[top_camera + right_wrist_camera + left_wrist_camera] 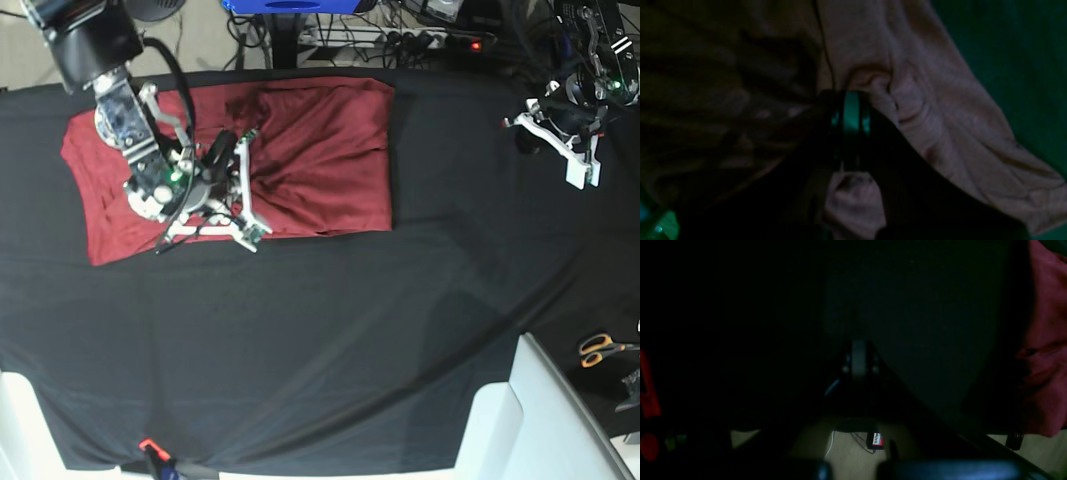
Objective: Fold the T-shirt properly
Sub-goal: 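Flatten the shirt's folded edge with the right gripper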
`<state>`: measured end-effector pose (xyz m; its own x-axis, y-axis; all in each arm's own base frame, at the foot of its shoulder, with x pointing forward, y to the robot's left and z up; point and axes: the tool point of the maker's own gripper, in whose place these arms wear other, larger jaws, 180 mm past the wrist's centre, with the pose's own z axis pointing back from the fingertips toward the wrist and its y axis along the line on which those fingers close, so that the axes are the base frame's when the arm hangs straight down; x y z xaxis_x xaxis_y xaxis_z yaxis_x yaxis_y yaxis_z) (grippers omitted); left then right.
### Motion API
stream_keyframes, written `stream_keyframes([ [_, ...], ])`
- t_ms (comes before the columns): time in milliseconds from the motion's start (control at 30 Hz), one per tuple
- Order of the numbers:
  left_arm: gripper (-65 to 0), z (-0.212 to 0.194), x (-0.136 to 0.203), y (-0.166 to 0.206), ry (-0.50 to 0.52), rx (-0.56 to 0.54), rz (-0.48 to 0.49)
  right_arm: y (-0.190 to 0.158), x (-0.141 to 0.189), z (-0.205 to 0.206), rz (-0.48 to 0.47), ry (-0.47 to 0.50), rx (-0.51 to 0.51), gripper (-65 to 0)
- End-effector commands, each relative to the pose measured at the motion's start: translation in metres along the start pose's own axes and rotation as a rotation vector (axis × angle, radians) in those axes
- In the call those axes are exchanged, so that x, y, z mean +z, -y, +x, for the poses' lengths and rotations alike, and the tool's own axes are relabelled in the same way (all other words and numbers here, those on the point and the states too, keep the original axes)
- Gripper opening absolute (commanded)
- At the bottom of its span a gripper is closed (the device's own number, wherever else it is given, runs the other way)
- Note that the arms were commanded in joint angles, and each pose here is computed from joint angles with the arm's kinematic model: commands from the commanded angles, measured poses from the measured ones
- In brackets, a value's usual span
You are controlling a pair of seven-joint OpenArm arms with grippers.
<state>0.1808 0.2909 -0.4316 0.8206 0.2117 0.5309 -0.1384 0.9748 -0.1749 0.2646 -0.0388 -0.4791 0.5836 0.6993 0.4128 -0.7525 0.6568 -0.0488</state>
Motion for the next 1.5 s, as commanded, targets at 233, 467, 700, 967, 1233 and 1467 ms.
stream_keyframes([
  [233,-65.0,-0.006,-0.001,-0.012,-0.011,0.024,0.014,0.032,-0.004,0.013,-0.044,0.03,0.002,-64.4],
  [467,-65.0,-0.007,-0.002,-0.012,-0.015,0.024,0.014,0.045,0.001,0.02,-0.07,0.047,0.017,-64.4],
  [700,-65.0,-0.006,-0.002,-0.012,-0.014,0.023,0.013,0.061,0.011,0.041,-0.108,0.087,0.031,-64.4],
  [967,-65.0,-0.006,-0.001,-0.014,-0.015,0.021,0.018,0.082,0.029,0.054,-0.164,0.165,0.064,-64.4],
  [1233,-65.0,-0.003,-0.003,-0.012,-0.008,0.02,0.013,0.028,0.052,0.041,-0.126,0.153,0.09,-64.4],
  [1467,-65.0,-0.003,-0.003,-0.011,-0.008,0.021,0.012,0.027,0.027,0.018,-0.085,0.096,-0.025,-64.4],
])
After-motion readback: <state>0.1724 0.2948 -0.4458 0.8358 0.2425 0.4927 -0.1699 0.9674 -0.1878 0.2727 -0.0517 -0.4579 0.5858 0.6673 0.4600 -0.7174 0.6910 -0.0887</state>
